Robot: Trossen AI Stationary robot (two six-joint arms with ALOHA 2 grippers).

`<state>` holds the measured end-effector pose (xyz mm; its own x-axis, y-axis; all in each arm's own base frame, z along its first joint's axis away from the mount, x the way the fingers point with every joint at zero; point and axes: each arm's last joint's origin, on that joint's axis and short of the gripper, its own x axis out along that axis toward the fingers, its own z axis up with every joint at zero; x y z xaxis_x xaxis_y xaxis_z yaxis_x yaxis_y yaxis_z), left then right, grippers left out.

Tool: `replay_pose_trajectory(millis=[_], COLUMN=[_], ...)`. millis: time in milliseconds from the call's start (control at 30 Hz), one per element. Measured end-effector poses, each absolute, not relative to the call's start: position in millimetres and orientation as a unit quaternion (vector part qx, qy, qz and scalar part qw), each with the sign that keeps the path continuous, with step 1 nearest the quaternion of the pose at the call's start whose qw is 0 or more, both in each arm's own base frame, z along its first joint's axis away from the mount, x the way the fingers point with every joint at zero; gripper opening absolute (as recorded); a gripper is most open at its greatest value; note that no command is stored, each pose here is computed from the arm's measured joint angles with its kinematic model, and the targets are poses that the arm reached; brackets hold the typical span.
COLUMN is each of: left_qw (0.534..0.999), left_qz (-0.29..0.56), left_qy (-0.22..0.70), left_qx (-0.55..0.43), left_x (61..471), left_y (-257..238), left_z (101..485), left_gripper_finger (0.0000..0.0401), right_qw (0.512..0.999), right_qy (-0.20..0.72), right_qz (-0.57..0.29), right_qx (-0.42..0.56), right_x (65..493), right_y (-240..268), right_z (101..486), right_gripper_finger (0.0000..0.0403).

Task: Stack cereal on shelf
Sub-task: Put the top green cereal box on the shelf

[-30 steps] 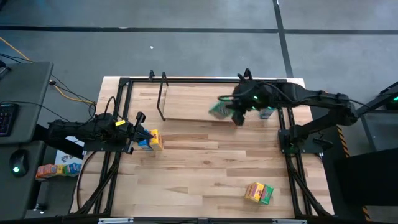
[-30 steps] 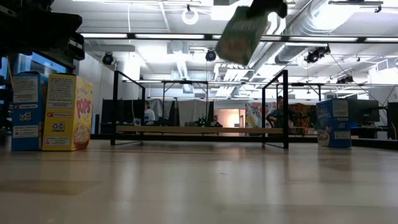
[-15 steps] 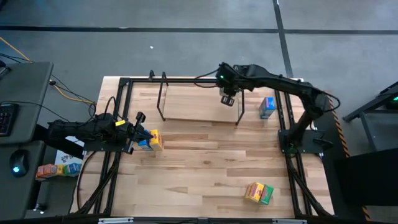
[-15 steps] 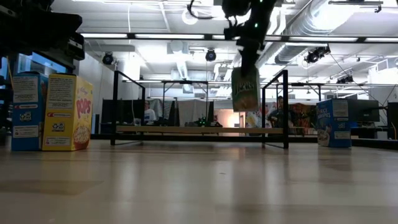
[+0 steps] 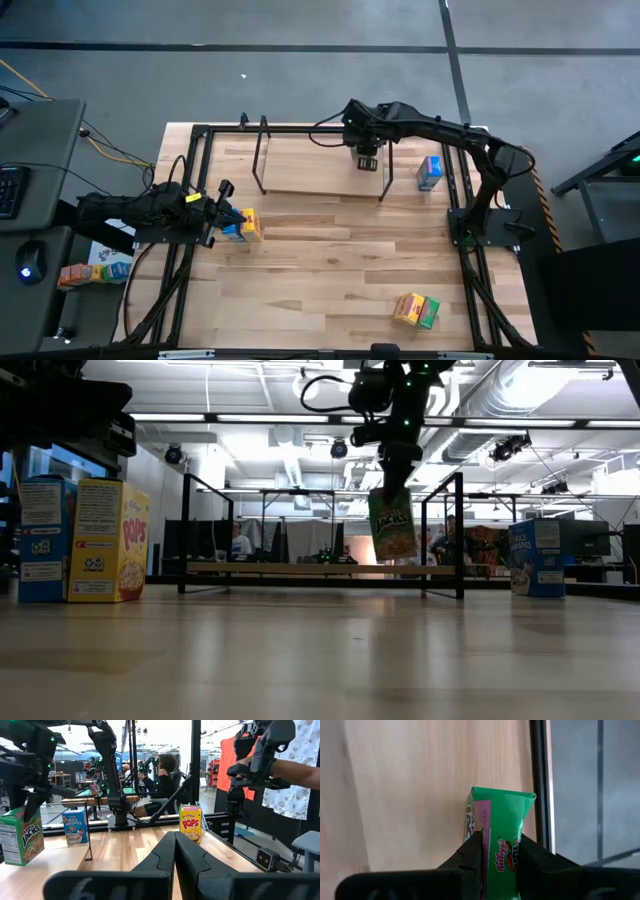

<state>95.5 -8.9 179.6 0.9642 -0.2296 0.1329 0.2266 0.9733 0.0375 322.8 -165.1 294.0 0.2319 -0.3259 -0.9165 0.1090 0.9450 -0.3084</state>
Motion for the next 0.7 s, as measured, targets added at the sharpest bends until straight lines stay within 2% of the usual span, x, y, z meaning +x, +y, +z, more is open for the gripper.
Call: replay_pose_trajectory(millis=[700], left_qw=[0.991], left_qz=[-0.115], left_qy=[-0.068], left_qx=[0.011], left_x=[95.6], left_y=[-8.9], left_z=[179.5], left_gripper_finger=[0.0000], right_qw=[0.794], right_qy=[0.585], right_qz=[-0.159], right_qx=[-0.041], right_x=[313.5], right_y=[-187.2], right_z=[294.5], right_gripper_finger=[0.0067])
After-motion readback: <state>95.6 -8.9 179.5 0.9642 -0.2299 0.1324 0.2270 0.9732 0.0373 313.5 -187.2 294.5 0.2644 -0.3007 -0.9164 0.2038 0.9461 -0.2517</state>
